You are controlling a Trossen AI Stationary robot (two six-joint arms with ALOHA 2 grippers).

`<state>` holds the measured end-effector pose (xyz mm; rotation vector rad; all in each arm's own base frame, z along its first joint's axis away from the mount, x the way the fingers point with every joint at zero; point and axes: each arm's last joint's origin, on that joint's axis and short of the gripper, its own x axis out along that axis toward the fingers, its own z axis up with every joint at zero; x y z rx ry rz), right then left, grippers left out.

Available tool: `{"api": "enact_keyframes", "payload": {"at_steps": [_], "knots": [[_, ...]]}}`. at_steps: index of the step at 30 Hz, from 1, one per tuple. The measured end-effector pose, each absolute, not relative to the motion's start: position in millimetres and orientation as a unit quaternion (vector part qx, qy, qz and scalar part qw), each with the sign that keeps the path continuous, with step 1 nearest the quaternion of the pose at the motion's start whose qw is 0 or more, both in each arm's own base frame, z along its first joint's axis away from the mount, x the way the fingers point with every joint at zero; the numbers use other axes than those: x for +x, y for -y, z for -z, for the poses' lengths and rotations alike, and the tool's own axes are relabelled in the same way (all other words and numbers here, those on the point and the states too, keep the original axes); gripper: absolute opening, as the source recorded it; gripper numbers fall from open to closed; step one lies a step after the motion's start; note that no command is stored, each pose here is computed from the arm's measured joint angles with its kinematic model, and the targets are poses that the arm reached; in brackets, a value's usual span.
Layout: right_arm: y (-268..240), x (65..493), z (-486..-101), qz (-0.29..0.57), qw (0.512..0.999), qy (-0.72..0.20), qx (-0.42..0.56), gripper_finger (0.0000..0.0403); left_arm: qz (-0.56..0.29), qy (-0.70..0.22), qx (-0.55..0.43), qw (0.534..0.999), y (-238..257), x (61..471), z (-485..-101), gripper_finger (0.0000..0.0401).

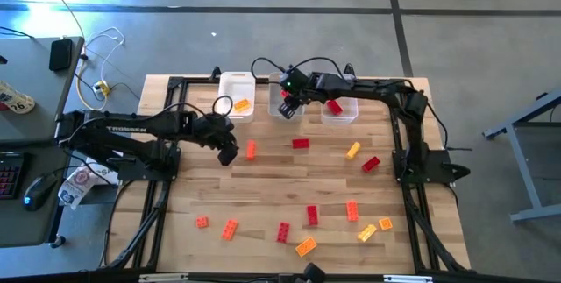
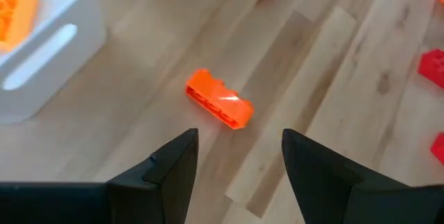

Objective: Sort & place blocks by color
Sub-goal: Put the orange game piece into the gray bin

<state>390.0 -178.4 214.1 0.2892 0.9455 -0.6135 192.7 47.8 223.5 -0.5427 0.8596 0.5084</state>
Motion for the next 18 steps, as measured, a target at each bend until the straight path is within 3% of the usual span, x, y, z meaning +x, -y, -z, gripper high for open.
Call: {"api": "enact_keyframes", "payload": {"at_steps": [5,13,18], "knots": [[176.7,391.6,-208.0,0.274,0.833,-0.455,0.154,0.0109,-0.222,-0.412,-0.254,0.846,-37.0,195.0,-223.5,0.0195],[177.0,391.0,-207.8,0.289,0.828,-0.452,0.163,0.0194,-0.189,-0.42,-0.254,0.85,-17.2,197.7,-223.4,0.0195],[176.2,391.4,-207.9,0.293,0.828,-0.455,0.146,0.0214,-0.169,-0.426,-0.253,0.852,-5.2,198.3,-223.4,0.0195]]}}
